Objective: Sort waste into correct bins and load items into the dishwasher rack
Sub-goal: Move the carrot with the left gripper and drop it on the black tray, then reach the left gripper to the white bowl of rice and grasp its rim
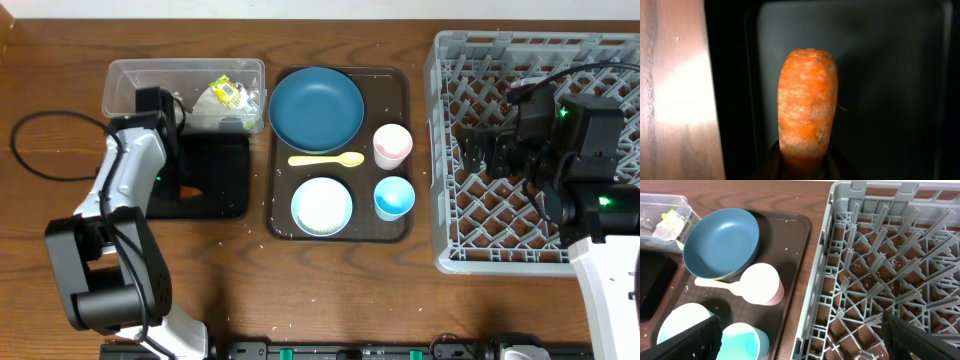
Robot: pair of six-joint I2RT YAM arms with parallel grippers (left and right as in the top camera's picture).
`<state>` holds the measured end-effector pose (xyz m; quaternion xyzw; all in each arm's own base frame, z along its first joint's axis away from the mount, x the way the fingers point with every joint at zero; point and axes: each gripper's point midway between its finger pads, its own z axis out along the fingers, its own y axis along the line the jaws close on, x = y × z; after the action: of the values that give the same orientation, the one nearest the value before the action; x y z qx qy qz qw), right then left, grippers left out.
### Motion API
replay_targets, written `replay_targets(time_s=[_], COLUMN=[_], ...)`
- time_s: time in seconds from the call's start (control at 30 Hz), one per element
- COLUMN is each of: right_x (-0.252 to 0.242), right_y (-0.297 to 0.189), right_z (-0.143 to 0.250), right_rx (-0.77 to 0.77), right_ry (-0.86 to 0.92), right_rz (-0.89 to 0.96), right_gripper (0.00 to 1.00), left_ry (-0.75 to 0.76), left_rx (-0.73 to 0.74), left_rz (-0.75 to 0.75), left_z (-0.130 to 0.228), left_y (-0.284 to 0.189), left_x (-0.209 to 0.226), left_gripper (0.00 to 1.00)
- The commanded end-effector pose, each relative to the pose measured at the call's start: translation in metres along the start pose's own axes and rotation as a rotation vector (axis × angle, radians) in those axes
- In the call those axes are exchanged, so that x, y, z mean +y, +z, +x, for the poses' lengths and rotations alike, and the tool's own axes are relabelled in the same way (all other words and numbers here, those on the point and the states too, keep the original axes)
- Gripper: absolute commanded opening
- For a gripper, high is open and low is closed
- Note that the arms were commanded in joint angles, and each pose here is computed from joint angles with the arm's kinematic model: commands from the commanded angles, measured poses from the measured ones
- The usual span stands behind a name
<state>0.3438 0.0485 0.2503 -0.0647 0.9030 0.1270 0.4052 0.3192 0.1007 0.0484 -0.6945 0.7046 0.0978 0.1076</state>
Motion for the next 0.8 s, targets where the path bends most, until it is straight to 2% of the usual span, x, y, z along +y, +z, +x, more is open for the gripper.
replay_targets(time_s=[0.0,0.07,0.2,0.33,0.4,0.5,0.6,0.77], right_x=[0.007,0.007,0.007,0.007,0.007,0.007,0.007,0.007], right_y=[-0.001,0.0,0.0,0.0,0.0,0.0,0.0,0.0], right_z=[-0.005,-0.005,-0.005,-0.005,-0.005,-0.005,-0.005,-0.005], right_rx=[-0.007,-0.005,-0.004,-0.004,-0.005,-0.006,-0.006,-0.006], right_ry=[-0.003,0.003,0.003,0.003,0.003,0.002,0.002,0.002], right_rz=[-0.022,-0.022,-0.022,-0.022,-0.022,-0.022,-0.022,-0.022], right_gripper=[0.99,0.99,0.99,0.99,0.99,0.99,0.99,0.99], left_ry=[-0.015,0.02,0.093,0.237,0.368,0.635,0.914,1.252], left_rx=[0.017,0.016,0.011,0.012,0.015,-0.006,-0.057,-0.104], left_rz=[0.001,0.005,0.03,0.155,0.255,0.442,0.589,0.687], left_z=[0.004,0.004,0.002,-0.005,-0.003,0.013,0.044,0.112], left_y=[0.002,0.002,-0.002,-0.036,-0.063,-0.118,-0.161,-0.189], left_x=[0.001,0.0,-0.006,-0.031,-0.047,-0.066,-0.073,-0.071], left_gripper=[0.33,0.37,0.38,0.37,0.32,0.31,0.39,0.48])
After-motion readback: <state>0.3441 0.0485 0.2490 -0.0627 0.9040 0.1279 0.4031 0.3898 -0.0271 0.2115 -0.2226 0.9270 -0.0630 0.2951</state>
